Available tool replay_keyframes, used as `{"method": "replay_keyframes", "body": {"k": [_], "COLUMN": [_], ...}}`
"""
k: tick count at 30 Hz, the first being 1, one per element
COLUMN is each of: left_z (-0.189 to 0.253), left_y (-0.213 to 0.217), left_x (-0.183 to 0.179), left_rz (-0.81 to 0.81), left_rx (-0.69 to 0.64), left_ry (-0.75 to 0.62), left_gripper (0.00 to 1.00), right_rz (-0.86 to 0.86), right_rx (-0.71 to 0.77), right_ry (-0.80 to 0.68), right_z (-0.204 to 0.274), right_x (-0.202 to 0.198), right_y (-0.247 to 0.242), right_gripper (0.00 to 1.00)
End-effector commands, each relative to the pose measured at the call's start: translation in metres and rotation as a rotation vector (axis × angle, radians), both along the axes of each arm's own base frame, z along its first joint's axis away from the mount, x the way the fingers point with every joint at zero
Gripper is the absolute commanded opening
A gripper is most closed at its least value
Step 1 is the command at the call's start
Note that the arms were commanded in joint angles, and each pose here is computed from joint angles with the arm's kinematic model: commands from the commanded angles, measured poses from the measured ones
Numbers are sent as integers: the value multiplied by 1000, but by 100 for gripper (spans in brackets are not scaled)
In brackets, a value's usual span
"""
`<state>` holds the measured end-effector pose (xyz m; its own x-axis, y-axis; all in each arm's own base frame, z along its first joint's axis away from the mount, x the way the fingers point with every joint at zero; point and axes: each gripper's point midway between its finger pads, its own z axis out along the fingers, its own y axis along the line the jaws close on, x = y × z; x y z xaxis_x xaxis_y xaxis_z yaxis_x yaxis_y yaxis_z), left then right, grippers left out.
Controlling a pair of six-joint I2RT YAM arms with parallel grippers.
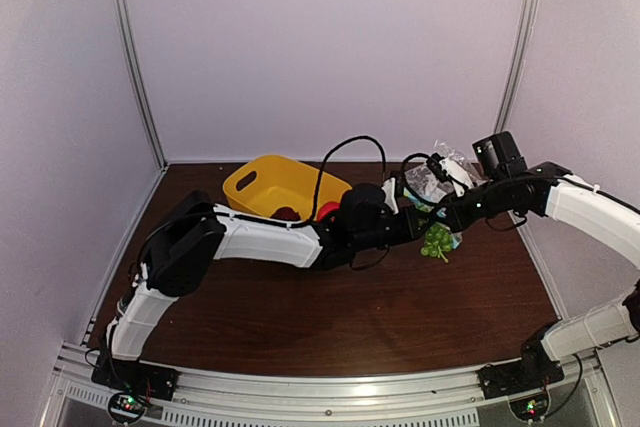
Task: Place the food in the zip-top bag and seal the zipper
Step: Place the fake fruit in the zipper food storage bag.
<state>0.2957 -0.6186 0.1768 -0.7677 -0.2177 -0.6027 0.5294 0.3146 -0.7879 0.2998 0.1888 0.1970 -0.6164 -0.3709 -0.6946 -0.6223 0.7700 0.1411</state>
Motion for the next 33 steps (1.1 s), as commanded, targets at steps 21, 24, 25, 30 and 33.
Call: {"method": "replay_keyframes", "body": {"k": [21,24,25,30,33], "left_z": [92,77,74,52,52], "left_y": [12,6,5,0,-2], "left_x": [-48,-39,-35,-15,-7], "left_rz": [-156,-206,-218,-206,-171], "left_rx": [-72,-59,-60,-49,-44], "left_ry": [-348,-359,-361,-354,-340], "left_gripper": [0,0,0,0,0], "right_rz": [57,111,146,281,324], "right_rx": [35,61,76,199,216], "right_ry": [50,67,76,134,166], "right_z": [6,11,13,25,22], "right_x": [-6,-15,-20,-46,-55], "right_y": [-10,-4,0,19,22], "right_gripper": [0,0,0,0,0]}}
